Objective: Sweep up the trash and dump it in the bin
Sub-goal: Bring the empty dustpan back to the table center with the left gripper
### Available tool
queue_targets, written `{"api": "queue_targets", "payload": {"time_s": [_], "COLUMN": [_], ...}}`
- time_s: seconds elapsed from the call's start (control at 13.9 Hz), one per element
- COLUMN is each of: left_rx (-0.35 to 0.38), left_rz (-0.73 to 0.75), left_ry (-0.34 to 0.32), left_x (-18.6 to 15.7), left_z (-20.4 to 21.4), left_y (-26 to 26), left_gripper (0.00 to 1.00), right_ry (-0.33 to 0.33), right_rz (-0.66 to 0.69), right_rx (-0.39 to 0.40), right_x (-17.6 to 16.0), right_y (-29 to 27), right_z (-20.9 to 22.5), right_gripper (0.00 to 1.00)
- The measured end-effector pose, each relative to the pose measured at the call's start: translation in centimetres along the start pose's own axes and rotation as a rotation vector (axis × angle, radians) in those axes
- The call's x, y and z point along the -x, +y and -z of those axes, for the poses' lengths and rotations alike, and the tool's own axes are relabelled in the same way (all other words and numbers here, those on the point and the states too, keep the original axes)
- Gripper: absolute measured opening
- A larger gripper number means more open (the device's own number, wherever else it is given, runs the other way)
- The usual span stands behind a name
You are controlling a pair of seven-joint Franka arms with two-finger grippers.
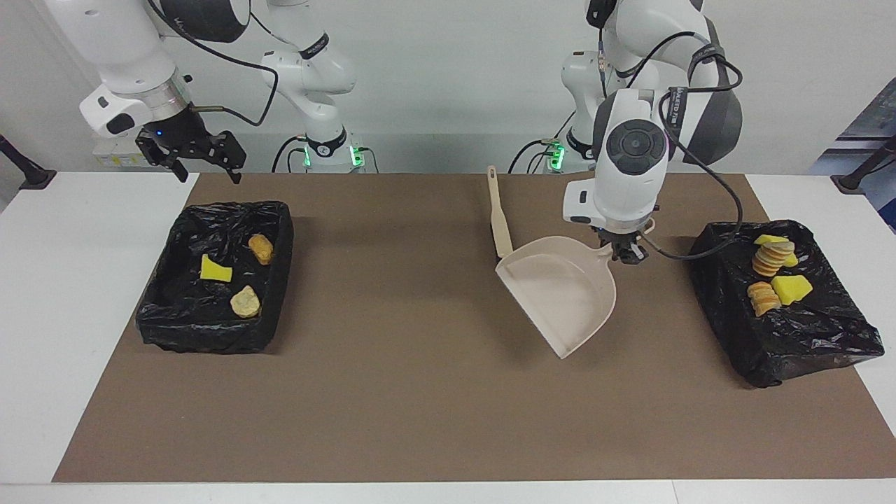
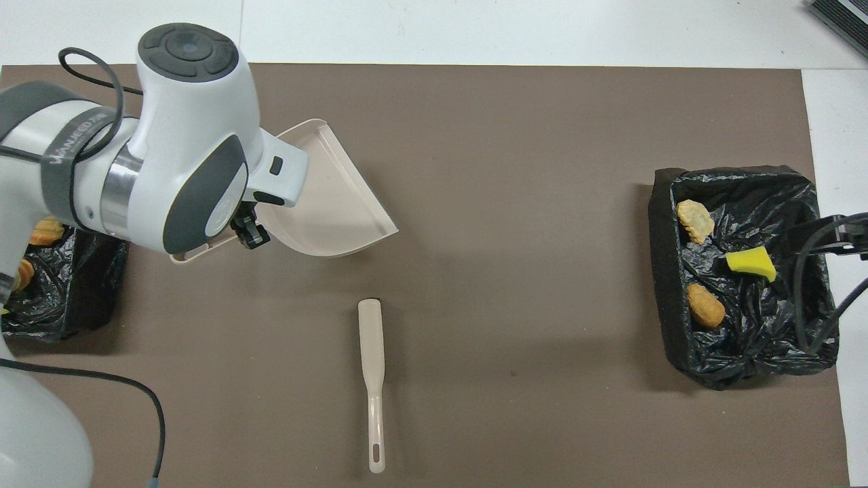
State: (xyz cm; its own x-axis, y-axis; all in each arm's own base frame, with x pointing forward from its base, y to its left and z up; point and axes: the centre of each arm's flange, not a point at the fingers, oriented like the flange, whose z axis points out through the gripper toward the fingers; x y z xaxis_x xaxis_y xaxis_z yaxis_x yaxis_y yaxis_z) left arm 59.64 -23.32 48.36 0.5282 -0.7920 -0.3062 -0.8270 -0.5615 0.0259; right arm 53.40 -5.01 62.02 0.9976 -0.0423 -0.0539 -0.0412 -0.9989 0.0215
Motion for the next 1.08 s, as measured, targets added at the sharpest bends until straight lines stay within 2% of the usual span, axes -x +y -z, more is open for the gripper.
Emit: {"api": "queue_targets", "payload": {"time_s": [0.36,0.5,0.72,0.87,1.08], "left_rx": [0.078,0.096,0.176,0.214,0.232], "left_rz": [0.447,0.583,0.77,0.855,0.874], "left_ry": [0.079,0.111,0.175,0.206,0.208], "left_x": [-4.0,-5.6,-7.3,-7.9,-9.1], "left_z": [1.0,1.1,1.1,1.3,0.2], "left_y": [2.7,3.7,4.2,4.2,4.5], "left_gripper": [0.31,0.31,0.31,0.31,0.31], "right_ry": [0.004,-0.001,0.002,0.004,0.003], "right_rz": [0.005,0.005,0.004,0.004,0.001], "right_rx": [0.001,0.001,0.001,0.001,0.001], "right_x": [-0.5,-0.8,-1.0,-1.0,-0.9], "right_y": [-0.2,-0.2,-0.2,-0.2,-0.2], "right_z": [-0.3,-0.7,-0.6,-0.5,-0.5], "right_gripper": [1.0,1.0,1.0,1.0,1.0]}}
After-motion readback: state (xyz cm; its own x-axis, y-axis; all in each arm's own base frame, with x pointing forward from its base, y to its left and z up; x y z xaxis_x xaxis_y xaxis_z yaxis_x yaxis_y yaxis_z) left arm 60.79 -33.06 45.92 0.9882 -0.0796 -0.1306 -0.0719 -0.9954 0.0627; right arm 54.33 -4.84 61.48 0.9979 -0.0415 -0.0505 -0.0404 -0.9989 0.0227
